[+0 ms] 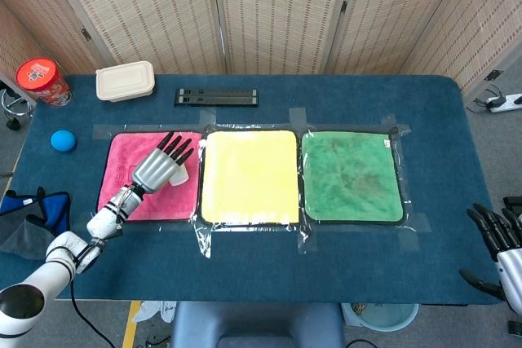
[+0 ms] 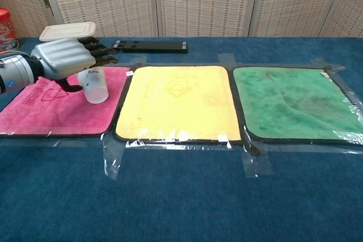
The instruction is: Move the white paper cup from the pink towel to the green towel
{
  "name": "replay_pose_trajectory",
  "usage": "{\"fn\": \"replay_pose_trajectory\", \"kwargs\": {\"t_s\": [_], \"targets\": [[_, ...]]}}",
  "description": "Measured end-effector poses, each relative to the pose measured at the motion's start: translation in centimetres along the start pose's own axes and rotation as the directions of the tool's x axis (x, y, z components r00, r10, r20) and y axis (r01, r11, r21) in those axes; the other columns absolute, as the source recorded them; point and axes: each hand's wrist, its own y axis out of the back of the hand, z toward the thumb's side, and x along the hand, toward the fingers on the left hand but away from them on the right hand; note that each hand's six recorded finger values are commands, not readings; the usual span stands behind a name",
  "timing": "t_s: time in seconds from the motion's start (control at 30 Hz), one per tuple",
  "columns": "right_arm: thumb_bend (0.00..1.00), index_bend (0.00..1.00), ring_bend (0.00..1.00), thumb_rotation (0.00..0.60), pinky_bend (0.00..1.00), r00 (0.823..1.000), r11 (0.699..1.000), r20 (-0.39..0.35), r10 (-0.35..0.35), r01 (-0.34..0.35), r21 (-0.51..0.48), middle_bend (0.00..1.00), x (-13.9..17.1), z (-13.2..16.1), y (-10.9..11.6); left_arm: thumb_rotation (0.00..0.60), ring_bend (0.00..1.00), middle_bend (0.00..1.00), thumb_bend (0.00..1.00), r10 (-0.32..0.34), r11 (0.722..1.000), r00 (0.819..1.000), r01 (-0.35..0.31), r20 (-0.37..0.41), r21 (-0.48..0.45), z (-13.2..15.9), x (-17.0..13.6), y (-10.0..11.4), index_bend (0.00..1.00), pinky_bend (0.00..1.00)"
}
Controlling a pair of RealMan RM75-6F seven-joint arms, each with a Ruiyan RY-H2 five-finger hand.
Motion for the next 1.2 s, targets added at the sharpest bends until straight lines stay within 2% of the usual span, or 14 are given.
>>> {"fn": "replay_pose_trajectory", "kwargs": {"t_s": [0.2,0.4,0.53,0.7,0.83,1.03,1.2], "targets": [[0.13,0.06,0.11,0.600,0.00,1.000,1.000,0.007,-0.009,0.009,-0.002,0.09,0.2,-0.3,0.2,0.600,0.00,0.00,0.34,0.054,0.998,0.998,-0.053,0.031,-0.034,1.9,1.2,2.2,0.00,0.00],[0.13,0.06,0.11,0.600,0.00,1.000,1.000,0.007,-0.014,0.014,-0.002,0.09,0.1,-0.4,0.4,0.600,0.00,0.00,0.34,0.137,0.986,0.989,-0.130,0.061,-0.101,4.0,1.8,5.1,0.00,0.00],[0.13,0.06,0.11,0.600,0.00,1.000,1.000,0.004,-0.014,0.014,-0.003,0.09,0.0,-0.3,0.4,0.600,0.00,0.00,0.34,0.159,0.981,0.986,-0.152,0.050,-0.119,3.7,1.5,6.2,0.00,0.00],[0.13,0.06,0.11,0.600,0.00,1.000,1.000,-0.001,-0.005,0.005,-0.007,0.09,-0.2,-0.3,0.1,0.600,0.00,0.00,0.34,0.111,0.992,0.994,-0.111,0.004,-0.052,1.3,0.8,4.8,0.00,0.00],[0.13,0.06,0.11,0.600,0.00,1.000,1.000,-0.005,-0.003,0.003,-0.006,0.09,-0.4,-0.2,0.0,0.600,0.00,0.00,0.34,0.053,0.998,0.998,-0.052,-0.040,0.028,-1.1,0.5,3.0,0.00,0.00],[0.13,0.06,0.11,0.600,0.00,1.000,1.000,-0.005,-0.001,0.001,-0.002,0.09,-0.4,0.0,0.0,0.600,0.00,0.00,0.34,-0.043,0.988,0.994,0.057,-0.104,0.144,-4.1,0.1,0.3,0.00,0.00],[0.13,0.06,0.11,0.600,0.00,1.000,1.000,-0.001,-0.001,0.001,0.002,0.09,-0.3,0.0,0.1,0.600,0.00,0.00,0.34,-0.075,0.986,0.987,0.094,-0.139,0.135,-4.6,0.5,-0.7,0.00,0.00]]}}
